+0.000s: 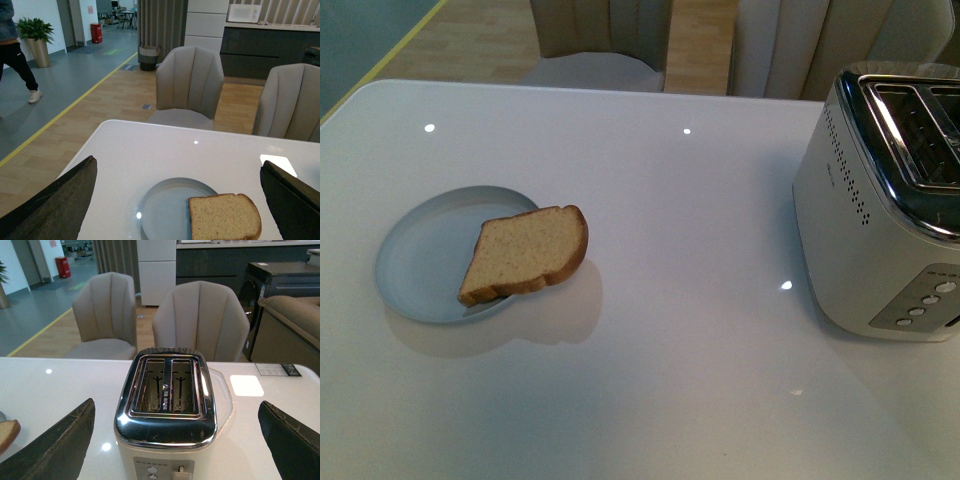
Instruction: Left arm holds plate, right arm toasts bread
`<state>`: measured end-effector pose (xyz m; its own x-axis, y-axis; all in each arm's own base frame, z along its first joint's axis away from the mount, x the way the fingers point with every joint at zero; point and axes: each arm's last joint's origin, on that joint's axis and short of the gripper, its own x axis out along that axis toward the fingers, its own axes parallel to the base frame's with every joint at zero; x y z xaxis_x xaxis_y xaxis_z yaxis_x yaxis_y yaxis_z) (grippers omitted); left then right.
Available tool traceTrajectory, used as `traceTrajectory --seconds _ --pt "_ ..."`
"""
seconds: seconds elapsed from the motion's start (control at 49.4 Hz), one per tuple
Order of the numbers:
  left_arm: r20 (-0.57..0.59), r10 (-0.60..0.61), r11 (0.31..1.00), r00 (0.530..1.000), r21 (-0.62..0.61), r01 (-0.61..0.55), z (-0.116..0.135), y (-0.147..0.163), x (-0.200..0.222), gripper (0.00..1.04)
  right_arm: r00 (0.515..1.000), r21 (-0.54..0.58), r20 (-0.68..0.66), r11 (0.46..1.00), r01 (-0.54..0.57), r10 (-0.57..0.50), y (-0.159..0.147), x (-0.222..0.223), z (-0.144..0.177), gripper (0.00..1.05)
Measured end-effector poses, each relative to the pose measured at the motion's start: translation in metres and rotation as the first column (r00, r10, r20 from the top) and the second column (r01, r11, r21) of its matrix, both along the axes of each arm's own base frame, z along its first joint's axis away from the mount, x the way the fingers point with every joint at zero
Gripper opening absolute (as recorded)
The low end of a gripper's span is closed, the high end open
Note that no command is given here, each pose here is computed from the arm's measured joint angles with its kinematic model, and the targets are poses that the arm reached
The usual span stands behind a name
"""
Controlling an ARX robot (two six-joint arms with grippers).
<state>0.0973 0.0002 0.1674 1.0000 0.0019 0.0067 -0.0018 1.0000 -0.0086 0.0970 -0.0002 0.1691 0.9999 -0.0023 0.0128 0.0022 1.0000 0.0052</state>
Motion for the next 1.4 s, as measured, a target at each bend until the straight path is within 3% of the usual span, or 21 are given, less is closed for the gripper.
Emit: traceTrajectory --seconds 0.344,0.365,0.425,0.506,0.567,0.79,0.993,1.398 --pt "-0.002 -0.003 1.000 1.000 -0.001 0.003 0.000 0.000 0.000 0.98 1.000 0.000 0.000 1.000 0.000 0.000 0.000 0.000 0.000 0.96" --pt "-0.015 -0.012 1.000 1.000 -0.016 0.012 -0.001 0.000 0.000 0.98 1.000 0.000 0.000 1.000 0.000 0.000 0.000 0.000 0.000 0.96" --pt "-0.196 -0.090 0.989 0.977 -0.134 0.064 0.000 -0.001 0.001 0.98 1.000 0.000 0.000 1.000 0.000 0.000 0.000 0.000 0.000 0.96" --pt "-0.327 -0.152 0.950 0.933 -0.308 0.047 0.006 -0.001 0.011 0.98 1.000 0.000 0.000 1.000 -0.001 0.001 0.000 0.000 0.000 0.96" --pt "-0.347 -0.169 0.928 0.922 -0.372 0.029 0.015 0.000 0.025 0.98 1.000 0.000 0.000 1.000 0.000 0.000 0.000 0.000 0.000 0.96" --pt "-0.372 -0.211 0.912 0.904 -0.407 0.045 0.028 0.008 0.093 0.98 1.000 0.000 0.000 1.000 0.000 0.000 0.000 0.000 0.000 0.96" --pt "-0.527 -0.212 0.915 0.823 -0.404 -0.023 -0.007 0.030 0.176 0.98 1.000 0.000 0.000 1.000 0.000 0.000 0.000 0.000 0.000 0.96" --pt "-0.674 -0.196 0.935 0.713 -0.348 -0.073 -0.070 0.061 0.256 0.98 1.000 0.000 0.000 1.000 0.000 0.000 0.000 0.000 0.000 0.96"
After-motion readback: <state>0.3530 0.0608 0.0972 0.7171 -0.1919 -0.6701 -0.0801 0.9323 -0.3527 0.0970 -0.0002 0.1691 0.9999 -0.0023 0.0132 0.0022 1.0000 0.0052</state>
